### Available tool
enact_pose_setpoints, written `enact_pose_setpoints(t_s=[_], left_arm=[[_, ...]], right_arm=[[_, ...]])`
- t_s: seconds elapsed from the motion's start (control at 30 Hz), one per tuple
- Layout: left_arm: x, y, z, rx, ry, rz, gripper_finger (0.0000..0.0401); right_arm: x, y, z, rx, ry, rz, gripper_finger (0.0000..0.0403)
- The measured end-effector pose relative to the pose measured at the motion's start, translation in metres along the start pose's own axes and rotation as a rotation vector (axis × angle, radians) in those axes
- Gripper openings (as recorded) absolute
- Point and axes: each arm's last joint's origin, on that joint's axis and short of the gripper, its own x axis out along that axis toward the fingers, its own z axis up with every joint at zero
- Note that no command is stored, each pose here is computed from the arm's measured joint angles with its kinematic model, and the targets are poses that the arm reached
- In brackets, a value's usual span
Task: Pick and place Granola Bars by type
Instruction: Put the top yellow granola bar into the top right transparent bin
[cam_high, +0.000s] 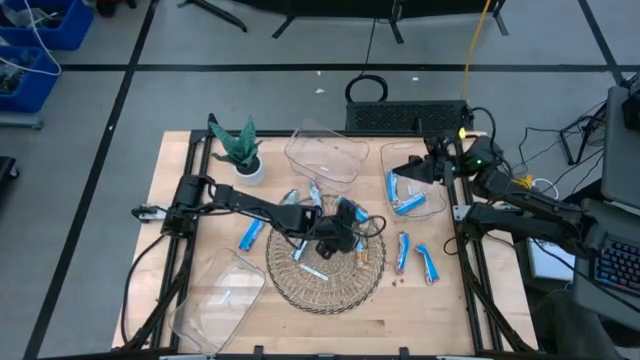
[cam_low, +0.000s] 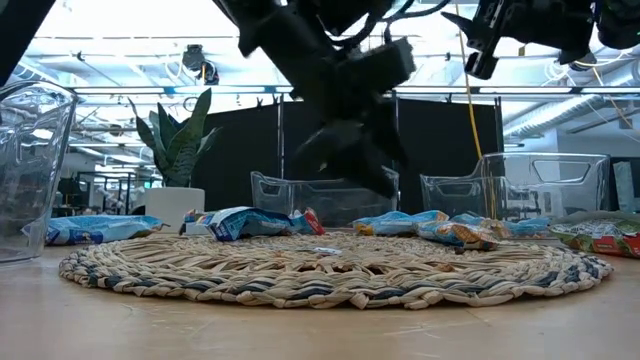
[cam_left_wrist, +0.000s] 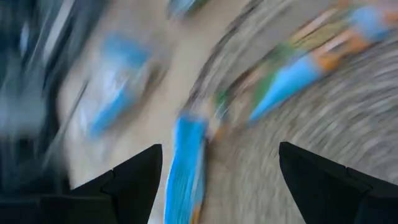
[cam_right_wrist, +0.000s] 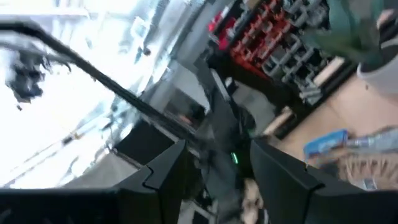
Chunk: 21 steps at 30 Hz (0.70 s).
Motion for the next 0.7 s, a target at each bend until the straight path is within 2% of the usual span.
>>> enact_pose_setpoints(t_s=[0.07,0.2,0.37,0.47,0.7], left_arm=[[-0.014,0.013,-0.001,-0.150,0.036,0.077,0.0323],[-0.065,0.046,-0.010,-0.499,0.070,0.163,0.0323],[-0.132,0.078,-0.040,-0.974,0.131,0.194,0.0323],[-0.160,0.084,-0.056,-1.104,0.185,0.208,0.0323],[-0.198,0.087,-0.068,-1.199,0.185,0.142,0.0324]], right_arm=[[0.004,-0.003,-0.006,-0.028,0.006,-0.039,0.0169],[0.020,-0.005,-0.023,-0.111,0.007,-0.117,0.0169],[0.043,-0.014,-0.057,-0.233,0.054,-0.340,0.0169],[0.057,-0.023,-0.075,-0.319,0.092,-0.456,0.0169],[0.103,-0.047,-0.094,-0.415,0.234,-0.635,0.0169]])
